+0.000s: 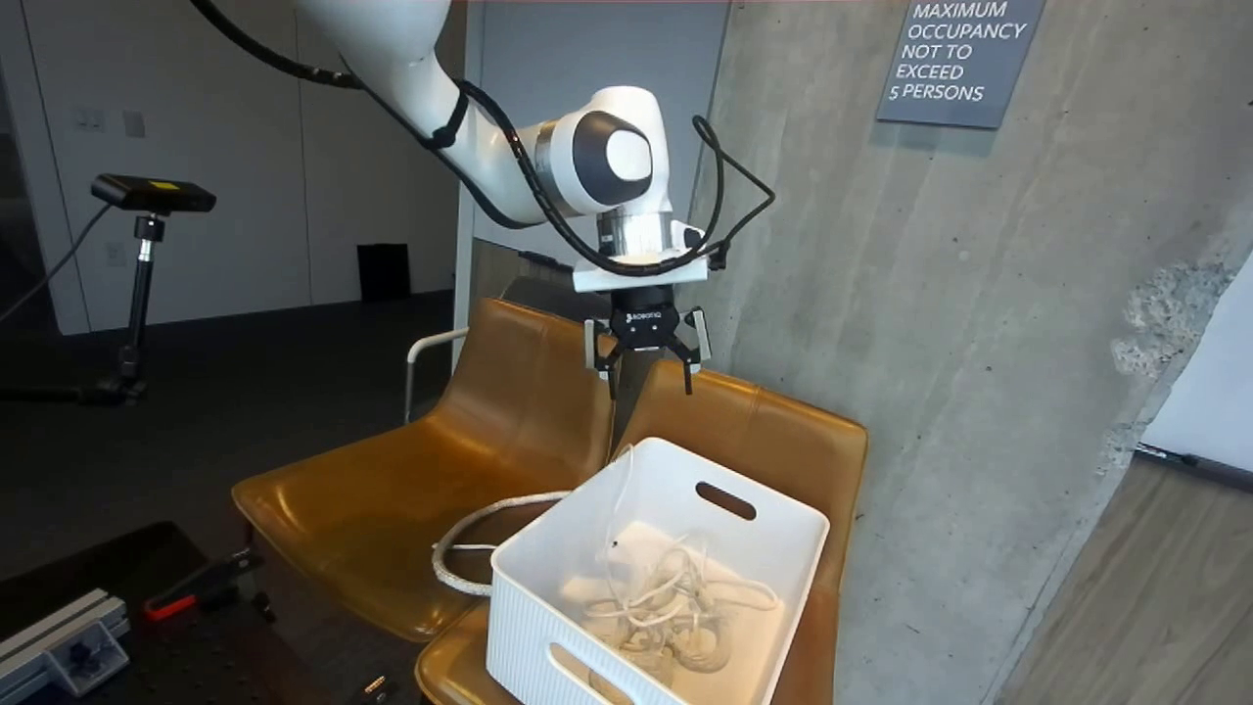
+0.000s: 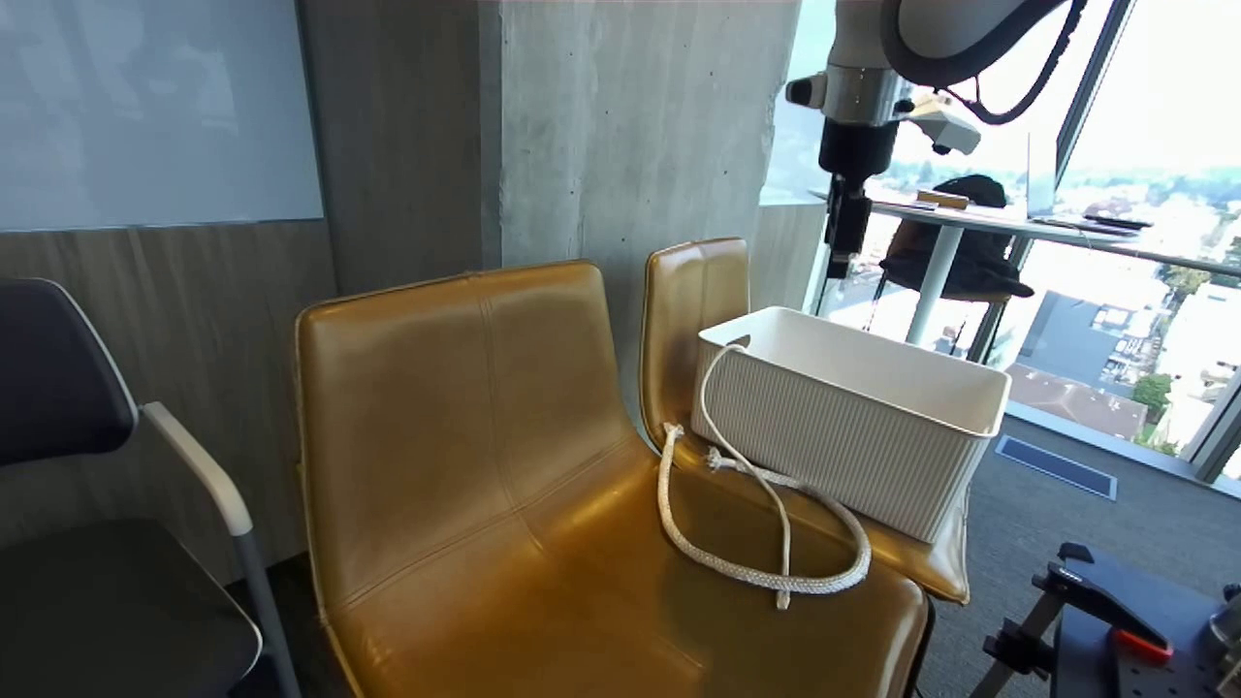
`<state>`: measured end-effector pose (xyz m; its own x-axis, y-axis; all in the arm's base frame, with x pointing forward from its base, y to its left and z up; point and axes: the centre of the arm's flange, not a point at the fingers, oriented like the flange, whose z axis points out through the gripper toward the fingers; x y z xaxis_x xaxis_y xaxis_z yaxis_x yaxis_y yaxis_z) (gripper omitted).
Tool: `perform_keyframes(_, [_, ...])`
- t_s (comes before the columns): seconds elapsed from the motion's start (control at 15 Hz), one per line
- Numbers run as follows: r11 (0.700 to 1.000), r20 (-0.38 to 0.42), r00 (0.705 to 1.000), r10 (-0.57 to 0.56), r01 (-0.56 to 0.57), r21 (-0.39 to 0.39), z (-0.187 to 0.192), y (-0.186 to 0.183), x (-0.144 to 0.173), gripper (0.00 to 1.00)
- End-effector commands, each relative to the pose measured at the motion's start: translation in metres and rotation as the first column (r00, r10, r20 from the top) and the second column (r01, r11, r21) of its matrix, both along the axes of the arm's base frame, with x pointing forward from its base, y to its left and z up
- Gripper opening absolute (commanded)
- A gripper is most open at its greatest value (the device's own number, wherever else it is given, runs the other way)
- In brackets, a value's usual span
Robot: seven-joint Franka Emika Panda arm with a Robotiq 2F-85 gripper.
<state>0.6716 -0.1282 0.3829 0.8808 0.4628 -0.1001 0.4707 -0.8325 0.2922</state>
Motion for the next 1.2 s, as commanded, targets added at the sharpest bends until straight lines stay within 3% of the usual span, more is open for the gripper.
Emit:
perform_keyframes(0.0, [0.986, 0.067, 0.984, 0.167, -0.166, -0.019, 0.005, 0.096, -0.032, 1.0])
perform_keyframes(0.2, [0.951, 0.046, 0.951, 0.307, -0.305, -0.041, -0.021, 0.172, -0.053, 1.0])
perform_keyframes(0.47, [0.909, -0.032, 0.909, 0.415, -0.416, -0.039, -0.079, 0.224, -0.087, 1.0])
perform_keyframes(0.8, [0.877, -0.149, 0.869, 0.472, -0.48, -0.014, -0.164, 0.243, -0.117, 1.0])
perform_keyframes(1.13, [0.872, -0.229, 0.849, 0.477, -0.489, 0.004, -0.234, 0.243, -0.126, 1.0])
